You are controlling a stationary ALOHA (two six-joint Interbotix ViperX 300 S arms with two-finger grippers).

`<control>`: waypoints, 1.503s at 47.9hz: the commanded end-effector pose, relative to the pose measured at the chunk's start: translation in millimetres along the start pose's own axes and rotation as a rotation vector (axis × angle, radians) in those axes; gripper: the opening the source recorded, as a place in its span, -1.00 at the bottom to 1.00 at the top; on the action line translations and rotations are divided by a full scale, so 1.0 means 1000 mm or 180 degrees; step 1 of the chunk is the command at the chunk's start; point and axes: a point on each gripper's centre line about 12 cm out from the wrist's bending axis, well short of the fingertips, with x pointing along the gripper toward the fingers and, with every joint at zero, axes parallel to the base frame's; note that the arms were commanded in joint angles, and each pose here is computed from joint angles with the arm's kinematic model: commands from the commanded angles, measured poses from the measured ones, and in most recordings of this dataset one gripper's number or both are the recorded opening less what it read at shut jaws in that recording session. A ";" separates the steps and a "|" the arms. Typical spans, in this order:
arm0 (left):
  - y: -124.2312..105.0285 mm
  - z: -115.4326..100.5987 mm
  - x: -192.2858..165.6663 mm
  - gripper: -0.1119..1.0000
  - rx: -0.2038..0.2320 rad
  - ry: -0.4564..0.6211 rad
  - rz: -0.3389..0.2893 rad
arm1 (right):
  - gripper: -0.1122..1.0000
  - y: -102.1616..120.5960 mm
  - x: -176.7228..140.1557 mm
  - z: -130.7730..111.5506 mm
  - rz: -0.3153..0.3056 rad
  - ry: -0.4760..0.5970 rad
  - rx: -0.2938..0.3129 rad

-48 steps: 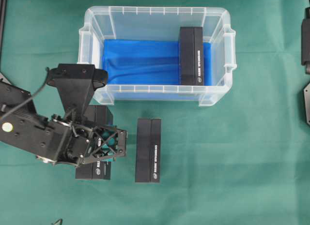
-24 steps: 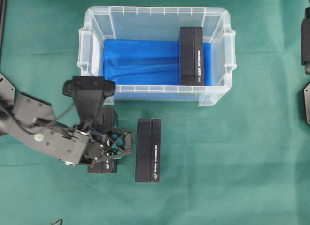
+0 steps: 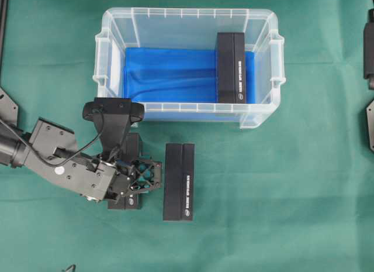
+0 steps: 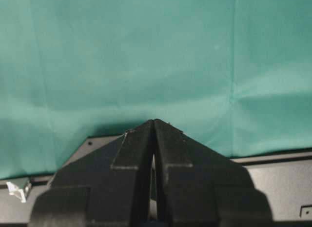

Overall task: Take the box out of the case with the left arm.
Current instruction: 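Lower the box onto the table and open the left gripper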

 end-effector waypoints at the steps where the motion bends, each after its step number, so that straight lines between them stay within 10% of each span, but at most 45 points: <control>1: -0.002 0.001 -0.012 0.27 -0.0028 0.0045 -0.0117 | -0.79 0.000 -0.004 0.002 0.0008 -0.0052 0.0009; 35: -0.003 0.000 -0.009 0.29 -0.0063 0.0208 -0.0295 | -0.79 0.000 -0.004 0.002 0.0003 -0.0053 0.0008; 45: -0.001 -0.004 -0.009 0.98 -0.0110 0.0319 -0.0245 | -0.79 0.000 -0.004 0.002 0.0005 -0.0054 0.0003; 72: 0.004 0.005 -0.059 0.95 -0.0057 0.0394 -0.0437 | -0.79 0.000 -0.004 0.002 0.0004 -0.0058 0.0009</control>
